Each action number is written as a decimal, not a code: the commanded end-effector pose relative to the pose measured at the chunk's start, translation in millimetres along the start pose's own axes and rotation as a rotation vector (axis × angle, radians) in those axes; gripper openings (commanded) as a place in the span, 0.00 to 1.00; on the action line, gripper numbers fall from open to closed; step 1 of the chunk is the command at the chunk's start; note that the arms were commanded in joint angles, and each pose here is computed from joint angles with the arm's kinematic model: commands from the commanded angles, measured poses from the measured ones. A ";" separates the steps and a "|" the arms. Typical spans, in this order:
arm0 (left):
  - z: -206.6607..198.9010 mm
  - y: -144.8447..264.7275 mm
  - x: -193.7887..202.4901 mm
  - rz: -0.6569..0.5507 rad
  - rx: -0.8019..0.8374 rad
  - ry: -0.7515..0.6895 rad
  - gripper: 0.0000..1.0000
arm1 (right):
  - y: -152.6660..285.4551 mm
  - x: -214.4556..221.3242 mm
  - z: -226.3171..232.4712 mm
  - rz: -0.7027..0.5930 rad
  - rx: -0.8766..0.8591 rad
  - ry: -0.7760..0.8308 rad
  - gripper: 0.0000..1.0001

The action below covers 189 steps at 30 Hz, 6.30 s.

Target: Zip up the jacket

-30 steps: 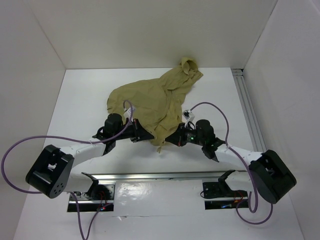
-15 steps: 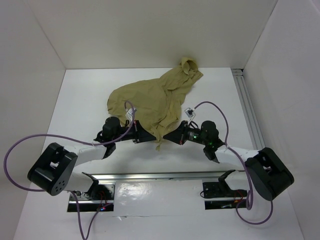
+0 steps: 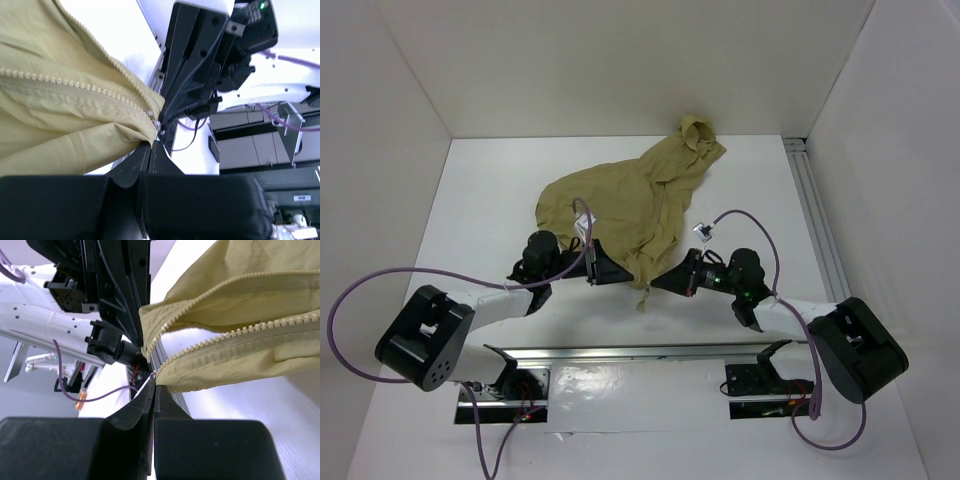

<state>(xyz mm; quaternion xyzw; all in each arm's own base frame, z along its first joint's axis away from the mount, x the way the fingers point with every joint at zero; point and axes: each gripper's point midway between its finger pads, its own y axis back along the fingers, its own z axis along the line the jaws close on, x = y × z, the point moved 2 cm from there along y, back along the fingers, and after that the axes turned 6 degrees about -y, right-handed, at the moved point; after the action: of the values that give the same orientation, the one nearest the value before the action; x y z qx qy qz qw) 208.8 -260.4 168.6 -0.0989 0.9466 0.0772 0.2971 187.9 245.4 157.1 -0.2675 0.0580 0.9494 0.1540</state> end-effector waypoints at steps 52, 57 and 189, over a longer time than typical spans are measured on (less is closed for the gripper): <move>-14.4 -3.2 -18.9 -0.245 -0.078 0.182 0.00 | -16.0 -26.5 33.7 -0.076 -0.180 0.070 0.00; -16.1 -3.2 -20.1 -0.250 -0.070 0.185 0.00 | -18.4 -27.2 30.8 -0.073 -0.175 0.063 0.00; 24.1 -33.6 39.8 0.022 -0.133 0.254 0.00 | -4.5 -31.2 -26.2 -0.209 0.267 -0.075 0.00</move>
<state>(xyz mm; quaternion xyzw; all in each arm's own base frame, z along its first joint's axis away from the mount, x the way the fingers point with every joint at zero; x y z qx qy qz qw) 208.3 -288.5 122.9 -0.1541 0.9673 0.1386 0.1465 213.7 242.1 132.9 -0.1979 0.1660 0.9364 0.2374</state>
